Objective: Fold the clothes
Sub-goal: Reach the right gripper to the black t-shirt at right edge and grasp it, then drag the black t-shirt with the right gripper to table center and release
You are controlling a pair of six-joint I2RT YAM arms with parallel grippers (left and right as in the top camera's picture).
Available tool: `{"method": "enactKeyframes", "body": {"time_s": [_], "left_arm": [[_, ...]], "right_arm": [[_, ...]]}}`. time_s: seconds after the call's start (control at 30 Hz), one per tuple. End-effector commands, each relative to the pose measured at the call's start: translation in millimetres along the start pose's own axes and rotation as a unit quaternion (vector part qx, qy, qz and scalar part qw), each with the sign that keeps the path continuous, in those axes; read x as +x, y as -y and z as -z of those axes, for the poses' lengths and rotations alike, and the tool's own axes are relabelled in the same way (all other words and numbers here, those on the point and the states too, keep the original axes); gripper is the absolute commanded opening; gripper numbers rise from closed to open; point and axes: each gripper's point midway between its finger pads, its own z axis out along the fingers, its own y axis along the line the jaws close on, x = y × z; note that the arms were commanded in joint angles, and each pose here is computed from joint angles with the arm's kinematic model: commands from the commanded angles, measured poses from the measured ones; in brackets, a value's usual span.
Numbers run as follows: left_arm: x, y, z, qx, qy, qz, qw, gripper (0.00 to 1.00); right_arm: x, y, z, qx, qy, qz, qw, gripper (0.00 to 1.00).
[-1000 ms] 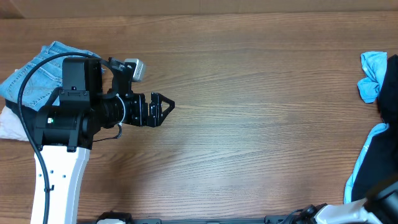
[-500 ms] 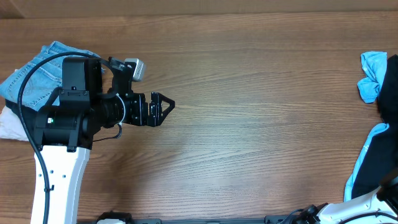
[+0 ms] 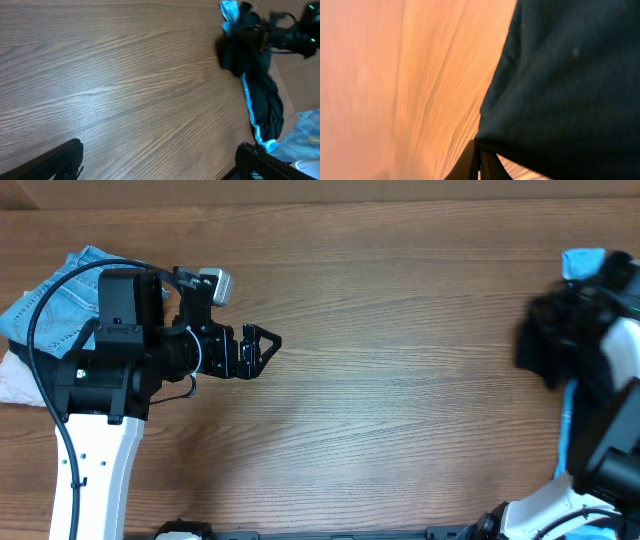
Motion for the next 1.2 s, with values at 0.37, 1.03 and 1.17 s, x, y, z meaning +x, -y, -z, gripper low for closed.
{"method": "enactKeyframes", "body": {"time_s": [0.37,1.03,1.17], "left_arm": [[-68,4,118,-0.204,0.138,-0.078,0.966,1.00],[-68,-4,118,-0.226,0.128,-0.083,0.962,1.00],[-68,-4,118,-0.226,0.128,-0.083,0.962,1.00]], "right_arm": [[402,-177,-66,-0.155,-0.237,0.499,0.819,0.04],[124,-99,-34,0.121,-0.005,0.319,0.940,0.78],[79,-19,-70,0.177,-0.038,0.203,0.962,0.80]]}}
